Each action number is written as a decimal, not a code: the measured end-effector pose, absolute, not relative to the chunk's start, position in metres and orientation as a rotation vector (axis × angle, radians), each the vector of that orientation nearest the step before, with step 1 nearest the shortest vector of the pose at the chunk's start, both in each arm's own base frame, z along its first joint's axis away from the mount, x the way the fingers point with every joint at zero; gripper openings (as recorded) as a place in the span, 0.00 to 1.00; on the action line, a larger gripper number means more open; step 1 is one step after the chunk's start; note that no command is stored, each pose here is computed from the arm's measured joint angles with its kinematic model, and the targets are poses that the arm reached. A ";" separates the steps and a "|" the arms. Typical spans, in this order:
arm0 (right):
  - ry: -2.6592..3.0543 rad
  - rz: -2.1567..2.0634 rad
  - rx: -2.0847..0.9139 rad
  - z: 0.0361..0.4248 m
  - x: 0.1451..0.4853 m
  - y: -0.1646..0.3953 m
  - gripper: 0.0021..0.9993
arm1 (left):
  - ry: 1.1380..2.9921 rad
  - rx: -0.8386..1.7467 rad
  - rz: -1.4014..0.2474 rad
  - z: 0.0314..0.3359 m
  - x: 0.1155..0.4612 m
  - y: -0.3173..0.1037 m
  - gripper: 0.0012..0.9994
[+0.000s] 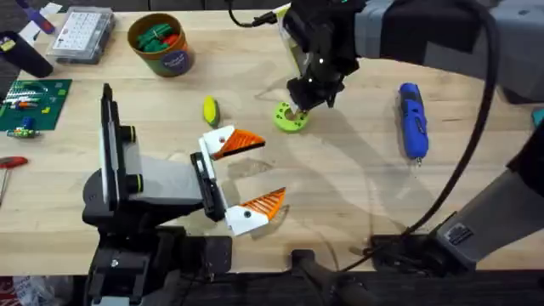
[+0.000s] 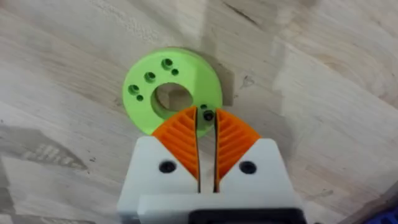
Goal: Pick up the gripper from the table and insert it into the empty holder that is missing its gripper. Then pick up a screw, insert it into the mounting hole, and use the screwdriver to tighten it. Finally, clean up the table by picking up the vegetable and placing it into the bucket.
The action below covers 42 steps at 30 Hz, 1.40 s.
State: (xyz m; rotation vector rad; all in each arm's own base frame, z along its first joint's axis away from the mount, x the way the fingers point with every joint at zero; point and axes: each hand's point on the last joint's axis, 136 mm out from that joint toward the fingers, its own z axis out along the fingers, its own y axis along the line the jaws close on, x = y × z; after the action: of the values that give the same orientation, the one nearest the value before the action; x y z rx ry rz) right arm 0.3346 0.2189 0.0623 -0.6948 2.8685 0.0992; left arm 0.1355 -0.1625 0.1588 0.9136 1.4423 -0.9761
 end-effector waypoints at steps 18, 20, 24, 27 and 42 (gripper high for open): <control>2.877 0.089 -0.696 0.060 0.334 0.217 0.09 | 1.443 0.914 -0.976 0.159 0.136 -0.163 0.99; 2.886 0.083 -0.699 0.057 0.333 0.217 0.09 | 1.443 0.913 -0.976 0.159 0.136 -0.163 0.99; 2.887 0.072 -0.698 0.056 0.334 0.216 0.09 | 1.443 0.913 -0.976 0.159 0.136 -0.163 0.99; 2.886 0.072 -0.698 0.056 0.334 0.216 0.09 | 1.443 0.912 -0.974 0.159 0.136 -0.162 0.99; 2.892 0.058 -0.703 0.056 0.333 0.214 0.00 | 1.444 0.911 -0.973 0.159 0.136 -0.162 0.99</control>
State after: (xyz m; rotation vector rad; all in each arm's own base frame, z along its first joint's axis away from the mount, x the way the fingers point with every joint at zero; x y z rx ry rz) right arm 0.3332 0.2137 0.0558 -0.7027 2.8915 0.0576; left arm 0.1362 -0.1623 0.1588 0.9110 1.4436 -0.9728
